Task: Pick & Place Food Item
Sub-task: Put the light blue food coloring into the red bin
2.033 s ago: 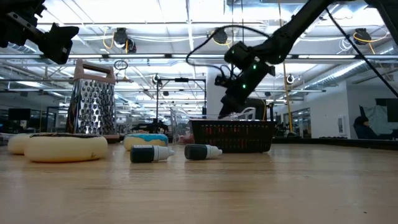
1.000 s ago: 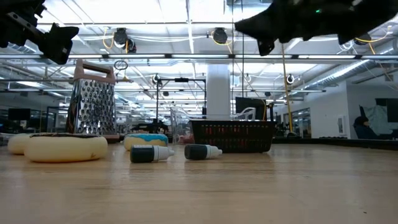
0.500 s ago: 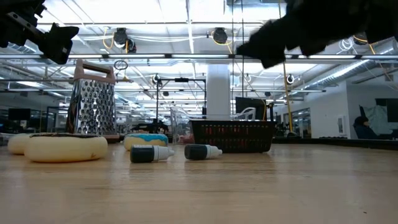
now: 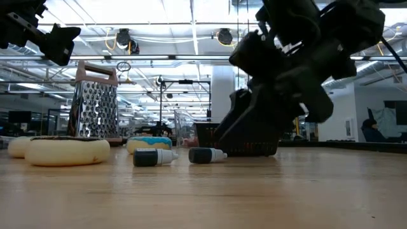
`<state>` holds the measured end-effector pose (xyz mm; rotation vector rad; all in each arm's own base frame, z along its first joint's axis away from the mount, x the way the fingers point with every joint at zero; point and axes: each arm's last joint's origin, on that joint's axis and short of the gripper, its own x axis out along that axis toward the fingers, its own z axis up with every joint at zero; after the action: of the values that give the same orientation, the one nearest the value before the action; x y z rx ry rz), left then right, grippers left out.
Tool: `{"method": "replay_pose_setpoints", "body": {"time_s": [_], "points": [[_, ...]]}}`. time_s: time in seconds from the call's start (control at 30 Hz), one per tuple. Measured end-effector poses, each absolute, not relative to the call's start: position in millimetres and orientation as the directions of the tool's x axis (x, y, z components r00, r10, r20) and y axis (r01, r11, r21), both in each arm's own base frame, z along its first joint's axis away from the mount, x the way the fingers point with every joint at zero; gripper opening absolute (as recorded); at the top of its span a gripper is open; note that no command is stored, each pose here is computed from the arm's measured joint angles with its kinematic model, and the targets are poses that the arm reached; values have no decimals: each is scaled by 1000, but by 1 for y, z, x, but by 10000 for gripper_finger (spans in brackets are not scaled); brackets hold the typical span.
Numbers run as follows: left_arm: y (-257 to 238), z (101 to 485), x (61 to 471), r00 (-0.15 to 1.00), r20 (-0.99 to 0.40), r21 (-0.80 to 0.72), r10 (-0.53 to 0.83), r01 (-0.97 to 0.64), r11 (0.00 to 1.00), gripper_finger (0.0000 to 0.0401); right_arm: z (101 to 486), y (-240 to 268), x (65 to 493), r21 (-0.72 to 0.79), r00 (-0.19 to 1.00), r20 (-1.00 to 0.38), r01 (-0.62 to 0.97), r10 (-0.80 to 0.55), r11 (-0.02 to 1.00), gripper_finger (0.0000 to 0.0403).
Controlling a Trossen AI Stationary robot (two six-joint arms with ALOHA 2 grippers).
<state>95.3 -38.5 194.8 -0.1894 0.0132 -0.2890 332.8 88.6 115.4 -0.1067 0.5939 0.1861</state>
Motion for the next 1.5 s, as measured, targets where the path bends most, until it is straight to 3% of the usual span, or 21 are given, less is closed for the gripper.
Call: {"method": "replay_pose_setpoints", "body": {"time_s": [0.6,1.17,1.5], "points": [[-39,195,95,959,14,-187,-285,282,941,310,98,88,336,-62,800,-584,-213,138,975,144],[-39,195,95,958,14,-187,-285,283,941,310,99,88,337,-63,810,-570,-209,137,976,57],[-39,195,95,958,14,-187,-285,282,941,310,99,88,337,-75,810,-570,-217,137,973,55]]}}
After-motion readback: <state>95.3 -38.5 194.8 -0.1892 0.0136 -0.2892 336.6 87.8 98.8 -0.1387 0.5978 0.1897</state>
